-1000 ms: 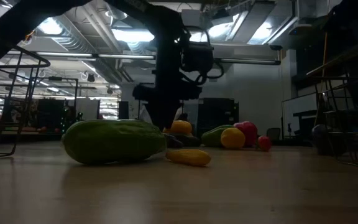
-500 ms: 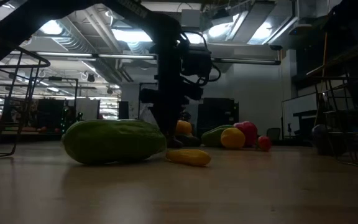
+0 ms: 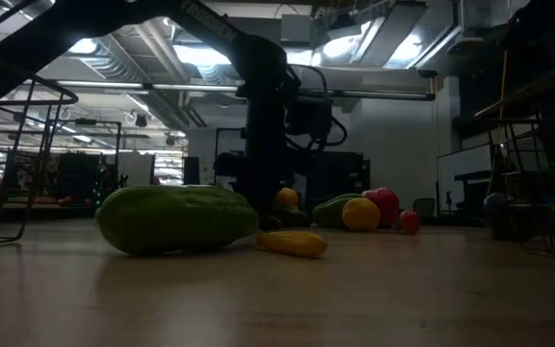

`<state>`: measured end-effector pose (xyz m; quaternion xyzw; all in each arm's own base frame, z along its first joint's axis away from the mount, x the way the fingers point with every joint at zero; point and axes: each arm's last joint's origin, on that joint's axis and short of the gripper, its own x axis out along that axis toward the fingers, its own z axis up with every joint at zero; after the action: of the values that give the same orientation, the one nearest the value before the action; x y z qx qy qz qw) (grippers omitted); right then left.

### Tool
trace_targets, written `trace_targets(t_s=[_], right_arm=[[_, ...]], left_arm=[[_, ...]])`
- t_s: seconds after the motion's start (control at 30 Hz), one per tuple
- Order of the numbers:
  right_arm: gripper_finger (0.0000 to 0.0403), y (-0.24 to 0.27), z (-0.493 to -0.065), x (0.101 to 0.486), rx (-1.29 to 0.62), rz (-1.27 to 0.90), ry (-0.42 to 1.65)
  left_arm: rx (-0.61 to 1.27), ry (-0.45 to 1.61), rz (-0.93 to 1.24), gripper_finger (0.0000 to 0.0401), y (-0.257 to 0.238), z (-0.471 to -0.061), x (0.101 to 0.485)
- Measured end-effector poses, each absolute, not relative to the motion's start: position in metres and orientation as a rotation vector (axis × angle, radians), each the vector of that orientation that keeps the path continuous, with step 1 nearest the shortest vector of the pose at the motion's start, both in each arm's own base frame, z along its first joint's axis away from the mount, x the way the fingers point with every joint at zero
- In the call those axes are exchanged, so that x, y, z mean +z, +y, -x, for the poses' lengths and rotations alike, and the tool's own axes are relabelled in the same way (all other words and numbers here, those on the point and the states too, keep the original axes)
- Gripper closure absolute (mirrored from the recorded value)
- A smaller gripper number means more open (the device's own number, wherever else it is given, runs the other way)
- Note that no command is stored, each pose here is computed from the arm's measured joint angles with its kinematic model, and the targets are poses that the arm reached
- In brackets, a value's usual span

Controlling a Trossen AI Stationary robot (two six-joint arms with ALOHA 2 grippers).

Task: Sort produce into baskets
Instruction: Put the purple eggplant into the right wire basket

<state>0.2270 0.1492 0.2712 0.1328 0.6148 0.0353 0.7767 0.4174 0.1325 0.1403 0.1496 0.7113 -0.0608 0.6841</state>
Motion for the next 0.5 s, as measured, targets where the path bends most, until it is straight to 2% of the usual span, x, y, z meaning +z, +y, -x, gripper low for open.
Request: trace_targets(t_s=[0.23,0.5], right_arm=[[0.0134,0.149,-0.227,0.271,0.099,-0.256,1.33],[0.0134,0.143,-0.218,0.286,0.131,-0.261,1.274]], left_arm=[[-0.108,1.602,-0.297,0.0306,0.132,-0.416,0.142],[-0.102,1.58,-0.295,0.0295,0.123,-0.419,0.152]])
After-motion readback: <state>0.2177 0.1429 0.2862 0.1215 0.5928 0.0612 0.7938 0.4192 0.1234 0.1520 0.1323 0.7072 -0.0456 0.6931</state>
